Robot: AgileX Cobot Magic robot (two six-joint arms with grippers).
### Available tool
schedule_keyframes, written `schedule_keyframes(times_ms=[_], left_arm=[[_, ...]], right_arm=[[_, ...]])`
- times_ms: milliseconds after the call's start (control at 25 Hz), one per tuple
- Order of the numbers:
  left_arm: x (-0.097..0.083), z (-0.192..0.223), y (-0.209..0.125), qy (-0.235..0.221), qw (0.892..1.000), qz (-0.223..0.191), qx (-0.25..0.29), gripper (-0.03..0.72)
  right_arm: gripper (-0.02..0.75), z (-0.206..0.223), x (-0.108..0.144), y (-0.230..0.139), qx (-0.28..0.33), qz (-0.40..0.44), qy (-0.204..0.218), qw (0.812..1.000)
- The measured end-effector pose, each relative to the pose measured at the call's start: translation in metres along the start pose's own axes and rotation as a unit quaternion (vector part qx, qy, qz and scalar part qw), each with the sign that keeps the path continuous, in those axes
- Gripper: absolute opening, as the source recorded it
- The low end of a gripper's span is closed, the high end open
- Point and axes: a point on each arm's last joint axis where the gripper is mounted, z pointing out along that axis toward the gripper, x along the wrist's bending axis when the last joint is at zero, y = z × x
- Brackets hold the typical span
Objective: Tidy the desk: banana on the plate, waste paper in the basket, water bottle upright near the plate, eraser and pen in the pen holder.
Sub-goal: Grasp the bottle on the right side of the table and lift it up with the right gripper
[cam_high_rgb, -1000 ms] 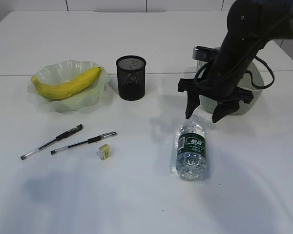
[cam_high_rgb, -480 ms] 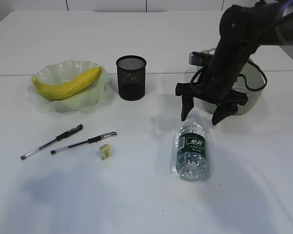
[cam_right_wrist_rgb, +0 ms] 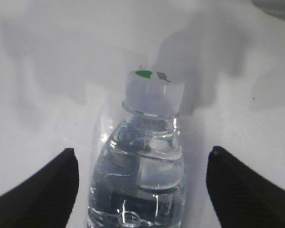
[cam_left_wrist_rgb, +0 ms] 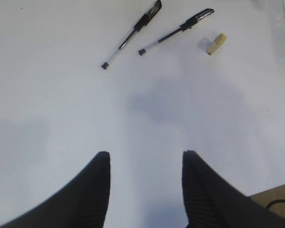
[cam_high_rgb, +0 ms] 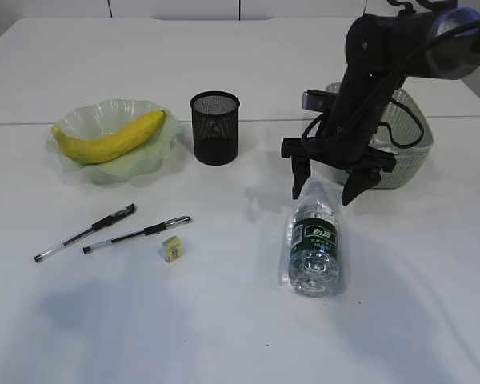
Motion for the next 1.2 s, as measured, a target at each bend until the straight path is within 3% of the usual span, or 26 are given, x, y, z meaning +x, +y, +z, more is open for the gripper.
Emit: schedule_keyframes(times_ms=[560, 760, 1000, 1200], left_arm=[[0.000, 0.000, 0.002, 0.001, 1.000, 0.000, -0.013, 0.350], [0.000, 0.000, 0.003, 0.002, 1.000, 0.000, -0.018, 0.351], [0.000, 0.000, 0.003, 0.002, 1.000, 0.000, -0.019, 0.351], [0.000, 0.000, 0.003, 0.002, 1.000, 0.000, -0.019, 0.349]], right_arm=[[0.597, 0.022, -0.002, 0.000, 0.040, 0.011, -0.010, 0.999], [0.501, 0.022, -0.001, -0.001, 0.044, 0.015, -0.002, 0.999], [0.331, 0.022, 0.003, -0.003, 0.056, 0.026, 0.018, 0.998], [0.314, 0.023, 0.004, -0.003, 0.058, 0.029, 0.024, 0.998]])
